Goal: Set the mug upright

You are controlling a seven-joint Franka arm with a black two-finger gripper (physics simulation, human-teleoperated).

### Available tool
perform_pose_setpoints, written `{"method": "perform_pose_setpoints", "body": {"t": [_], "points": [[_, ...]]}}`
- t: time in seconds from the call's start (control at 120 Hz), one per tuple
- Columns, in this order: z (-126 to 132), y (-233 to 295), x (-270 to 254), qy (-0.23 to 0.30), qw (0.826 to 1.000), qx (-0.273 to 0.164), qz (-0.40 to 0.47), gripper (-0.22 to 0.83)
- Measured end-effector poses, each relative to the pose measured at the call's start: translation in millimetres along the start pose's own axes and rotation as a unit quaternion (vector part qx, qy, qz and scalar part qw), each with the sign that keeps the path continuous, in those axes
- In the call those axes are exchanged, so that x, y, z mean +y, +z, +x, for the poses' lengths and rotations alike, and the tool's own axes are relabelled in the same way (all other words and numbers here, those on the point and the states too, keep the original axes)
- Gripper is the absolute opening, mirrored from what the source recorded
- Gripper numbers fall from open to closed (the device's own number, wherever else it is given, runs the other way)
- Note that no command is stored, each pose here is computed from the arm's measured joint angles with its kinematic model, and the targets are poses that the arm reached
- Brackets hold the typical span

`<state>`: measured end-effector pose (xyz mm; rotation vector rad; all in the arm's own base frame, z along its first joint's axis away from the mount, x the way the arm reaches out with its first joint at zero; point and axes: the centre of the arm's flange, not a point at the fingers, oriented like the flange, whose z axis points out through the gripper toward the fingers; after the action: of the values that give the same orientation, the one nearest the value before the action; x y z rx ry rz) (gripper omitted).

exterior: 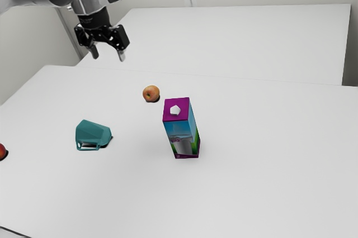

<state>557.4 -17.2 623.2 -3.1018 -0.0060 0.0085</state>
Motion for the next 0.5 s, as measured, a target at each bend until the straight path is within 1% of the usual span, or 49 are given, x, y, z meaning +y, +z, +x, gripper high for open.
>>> {"method": "perform_pose_setpoints", "body": {"t": [0.233,0.367,0.5], "points": [[-2,-1,-8,-0.008,1.0,-0.003,0.0,0.62],[-5,3,-8,-0.012,1.0,-0.011,-0.015,0.62],[-12,18,-7,-0.017,0.999,-0.033,-0.037,0.62]]}}
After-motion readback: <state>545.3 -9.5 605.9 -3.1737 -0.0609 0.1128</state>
